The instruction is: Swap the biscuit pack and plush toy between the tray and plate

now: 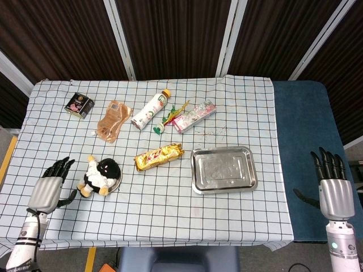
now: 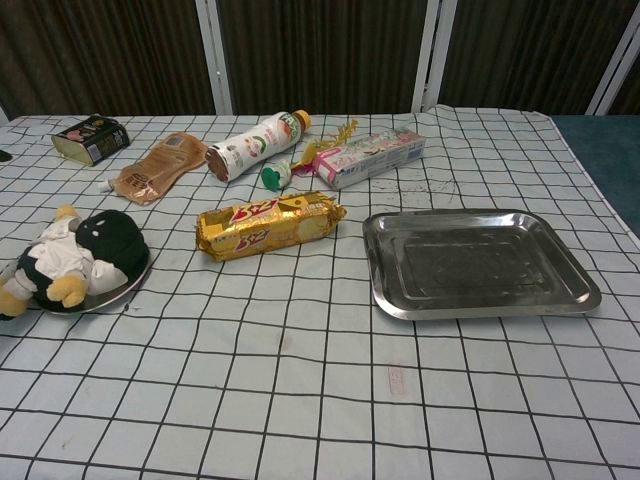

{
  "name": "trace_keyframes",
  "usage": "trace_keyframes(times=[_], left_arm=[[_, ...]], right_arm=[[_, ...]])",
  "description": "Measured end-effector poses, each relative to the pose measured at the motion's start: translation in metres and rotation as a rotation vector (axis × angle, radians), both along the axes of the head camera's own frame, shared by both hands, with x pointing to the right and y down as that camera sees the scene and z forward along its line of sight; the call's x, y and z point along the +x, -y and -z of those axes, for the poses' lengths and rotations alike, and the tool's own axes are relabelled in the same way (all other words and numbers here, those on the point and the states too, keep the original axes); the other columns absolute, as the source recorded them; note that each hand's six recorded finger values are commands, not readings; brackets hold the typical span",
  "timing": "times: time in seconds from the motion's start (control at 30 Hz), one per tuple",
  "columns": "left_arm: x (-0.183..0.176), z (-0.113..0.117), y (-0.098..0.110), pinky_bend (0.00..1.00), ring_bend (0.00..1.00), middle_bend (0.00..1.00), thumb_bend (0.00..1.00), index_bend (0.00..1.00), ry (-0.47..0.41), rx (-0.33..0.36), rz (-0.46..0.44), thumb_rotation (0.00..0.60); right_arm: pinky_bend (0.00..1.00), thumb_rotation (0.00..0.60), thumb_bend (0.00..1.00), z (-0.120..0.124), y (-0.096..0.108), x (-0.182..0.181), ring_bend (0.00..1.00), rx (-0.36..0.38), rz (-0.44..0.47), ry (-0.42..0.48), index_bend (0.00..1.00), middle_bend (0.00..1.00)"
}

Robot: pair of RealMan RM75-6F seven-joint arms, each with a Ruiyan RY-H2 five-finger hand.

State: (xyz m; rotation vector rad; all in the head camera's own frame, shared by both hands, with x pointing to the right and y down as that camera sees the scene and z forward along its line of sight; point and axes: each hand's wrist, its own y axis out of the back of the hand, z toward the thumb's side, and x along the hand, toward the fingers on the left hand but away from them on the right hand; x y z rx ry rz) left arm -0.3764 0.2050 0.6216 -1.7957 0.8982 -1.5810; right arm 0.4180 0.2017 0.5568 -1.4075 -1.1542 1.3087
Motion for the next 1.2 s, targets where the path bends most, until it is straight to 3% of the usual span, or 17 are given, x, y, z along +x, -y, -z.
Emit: trace_keyframes(times=[0.47,0.9,1.2], left_arm=[[0.08,-0.053,-0.003,0.12,0.0,0.0,0.37,0.0,-0.126,-0.116,-0.08,0.6],[0.064,-0.083,-0.003,0.12,0.0,0.0,0.37,0.0,-0.06,-0.176,-0.042,0.6],[0.038,-0.097,0.008,0.12,0.0,0.0,0.38,0.0,0.042,-0.139,-0.023,0.6]], right_arm=[[0.0,0.6,0.05,0.026,-0.011,0.0,0.0,0.073,0.029,0.105,0.0,0.0],[0.0,0.6,0.05,0.023,-0.012,-0.004,0.0,0.051,0.054,0.121,0.0,0.0],[0.0,0.6,0.05,0.019,-0.014,-0.008,0.0,0.009,0.075,0.153,0.0,0.0]])
